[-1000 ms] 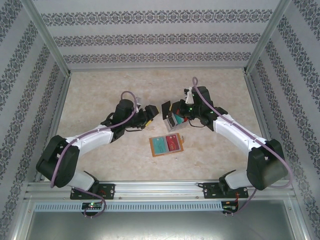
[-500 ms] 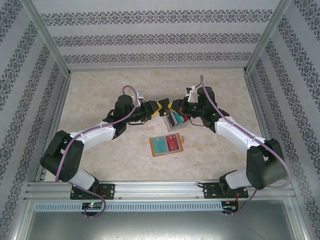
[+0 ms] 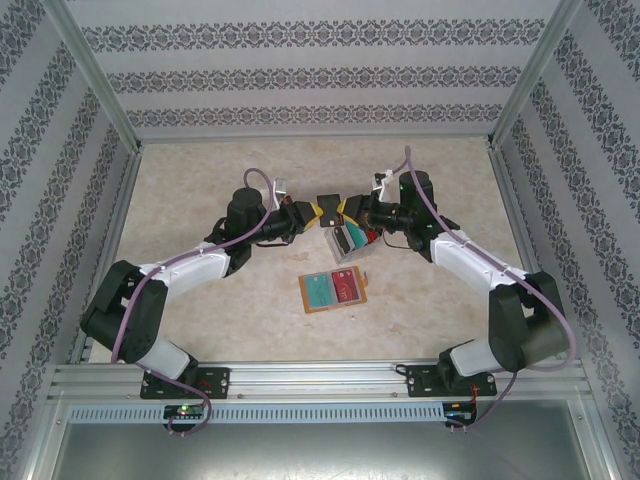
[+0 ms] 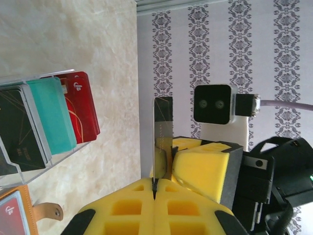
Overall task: Put the credit cards into the card holder
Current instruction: Pick up the credit card from the storage box.
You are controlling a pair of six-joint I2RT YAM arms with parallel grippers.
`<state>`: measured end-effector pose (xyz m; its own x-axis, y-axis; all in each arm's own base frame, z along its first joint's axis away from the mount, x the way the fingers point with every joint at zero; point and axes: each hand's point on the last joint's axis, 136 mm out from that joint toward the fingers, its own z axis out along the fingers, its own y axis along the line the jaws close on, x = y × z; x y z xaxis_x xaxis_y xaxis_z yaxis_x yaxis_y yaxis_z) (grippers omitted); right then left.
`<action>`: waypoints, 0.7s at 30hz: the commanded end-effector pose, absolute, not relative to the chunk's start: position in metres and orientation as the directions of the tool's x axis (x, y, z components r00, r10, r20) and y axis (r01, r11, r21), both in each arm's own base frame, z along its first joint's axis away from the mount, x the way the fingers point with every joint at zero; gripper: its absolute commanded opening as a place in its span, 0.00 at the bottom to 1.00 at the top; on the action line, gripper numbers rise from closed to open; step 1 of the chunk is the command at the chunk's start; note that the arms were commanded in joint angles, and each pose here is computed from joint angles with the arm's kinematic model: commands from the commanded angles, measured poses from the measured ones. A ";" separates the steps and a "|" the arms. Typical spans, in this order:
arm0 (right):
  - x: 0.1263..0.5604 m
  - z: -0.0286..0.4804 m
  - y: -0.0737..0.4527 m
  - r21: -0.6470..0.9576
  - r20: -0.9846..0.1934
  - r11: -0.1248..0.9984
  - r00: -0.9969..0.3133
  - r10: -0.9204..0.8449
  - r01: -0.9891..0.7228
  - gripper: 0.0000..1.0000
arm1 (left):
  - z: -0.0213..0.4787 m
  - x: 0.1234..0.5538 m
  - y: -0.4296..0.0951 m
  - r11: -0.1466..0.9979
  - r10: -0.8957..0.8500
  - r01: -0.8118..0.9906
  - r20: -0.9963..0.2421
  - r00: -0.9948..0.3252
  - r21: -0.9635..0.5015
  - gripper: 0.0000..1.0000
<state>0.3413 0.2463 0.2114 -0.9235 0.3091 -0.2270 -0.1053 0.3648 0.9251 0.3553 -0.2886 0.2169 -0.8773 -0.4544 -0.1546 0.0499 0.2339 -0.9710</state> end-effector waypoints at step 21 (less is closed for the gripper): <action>0.299 0.151 0.204 0.677 -0.455 0.716 -0.862 0.226 -0.169 0.00 | 0.133 0.307 -0.233 0.681 -0.400 -0.147 -0.197 -0.895 -0.717 0.75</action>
<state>0.3146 0.2245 0.1945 -0.8911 0.2925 -0.3470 -0.1677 0.4983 0.8506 0.3304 -0.2610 0.1678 -0.8865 -0.4383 -0.1485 -0.0925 0.4822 -0.8712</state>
